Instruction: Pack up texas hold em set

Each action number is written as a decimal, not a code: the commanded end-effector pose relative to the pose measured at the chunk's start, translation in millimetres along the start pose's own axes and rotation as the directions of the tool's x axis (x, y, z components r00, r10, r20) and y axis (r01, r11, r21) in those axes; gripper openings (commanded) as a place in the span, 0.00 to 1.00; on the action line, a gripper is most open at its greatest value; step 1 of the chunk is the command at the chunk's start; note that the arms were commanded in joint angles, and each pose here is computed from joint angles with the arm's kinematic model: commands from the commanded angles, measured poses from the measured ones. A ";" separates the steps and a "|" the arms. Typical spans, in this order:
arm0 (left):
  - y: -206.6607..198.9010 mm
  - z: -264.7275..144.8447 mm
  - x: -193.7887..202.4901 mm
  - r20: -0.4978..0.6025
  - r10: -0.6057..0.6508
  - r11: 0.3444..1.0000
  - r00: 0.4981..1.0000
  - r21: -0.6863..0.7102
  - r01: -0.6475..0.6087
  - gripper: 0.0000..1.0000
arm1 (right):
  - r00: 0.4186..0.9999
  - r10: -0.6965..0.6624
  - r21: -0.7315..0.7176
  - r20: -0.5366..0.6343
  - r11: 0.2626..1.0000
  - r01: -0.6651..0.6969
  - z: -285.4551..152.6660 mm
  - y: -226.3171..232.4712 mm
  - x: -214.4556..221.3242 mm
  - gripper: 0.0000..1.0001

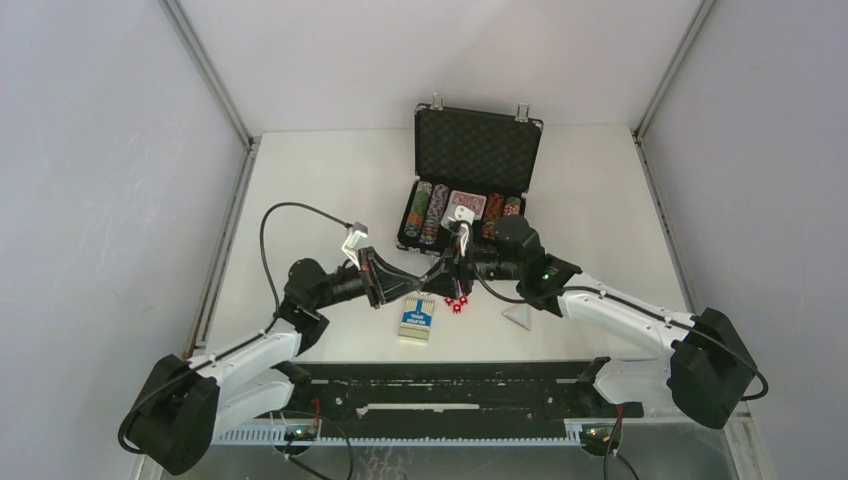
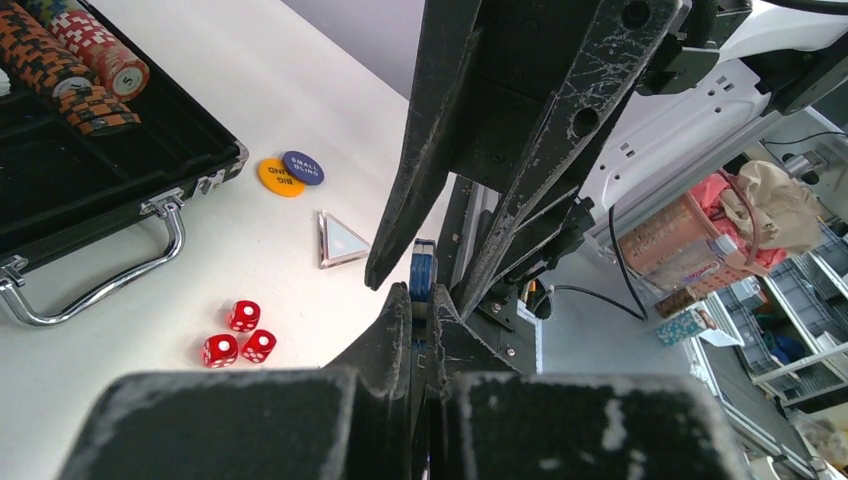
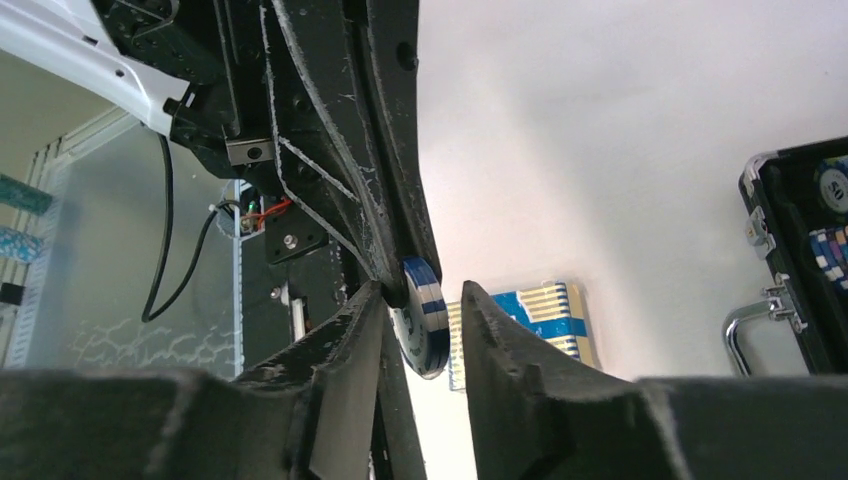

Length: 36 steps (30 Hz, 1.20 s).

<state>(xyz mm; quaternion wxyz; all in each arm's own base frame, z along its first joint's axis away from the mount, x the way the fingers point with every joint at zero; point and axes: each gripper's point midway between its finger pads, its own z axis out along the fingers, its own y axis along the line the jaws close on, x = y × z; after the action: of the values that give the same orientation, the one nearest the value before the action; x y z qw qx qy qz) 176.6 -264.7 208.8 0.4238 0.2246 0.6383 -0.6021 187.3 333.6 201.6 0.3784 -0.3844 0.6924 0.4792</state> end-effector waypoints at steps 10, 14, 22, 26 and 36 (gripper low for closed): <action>-10.2 -2.2 -0.1 0.019 0.097 0.994 0.995 0.050 -0.098 0.00 | 0.998 -0.025 -0.001 0.053 1.000 0.025 -3.6 1.1 -17.2 0.29; -7.9 -1.8 0.5 0.014 0.099 0.994 0.995 0.041 -0.100 0.00 | 0.998 -0.019 0.003 0.054 1.000 0.019 -8.3 -3.2 -14.6 0.29; -9.1 -2.8 0.6 0.017 0.110 0.993 0.994 0.044 -0.111 0.00 | 0.997 -0.006 0.022 0.074 1.000 0.004 -16.0 -12.5 -12.9 0.35; -9.3 -2.9 0.3 0.018 0.113 0.993 0.993 0.044 -0.114 0.00 | 0.997 0.002 0.026 0.078 1.000 -0.004 -19.6 -15.3 -12.9 0.39; -9.0 -2.4 0.9 0.015 0.109 0.993 0.994 0.044 -0.110 0.00 | 0.995 0.009 0.008 0.097 1.000 -0.010 -19.4 -13.5 -15.0 0.11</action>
<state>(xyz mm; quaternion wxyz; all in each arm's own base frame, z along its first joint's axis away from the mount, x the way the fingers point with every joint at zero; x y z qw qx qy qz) 177.7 -264.9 208.6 0.4479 0.2441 0.6281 -0.5877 192.0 316.9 201.6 0.3756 -0.3672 0.6897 0.4984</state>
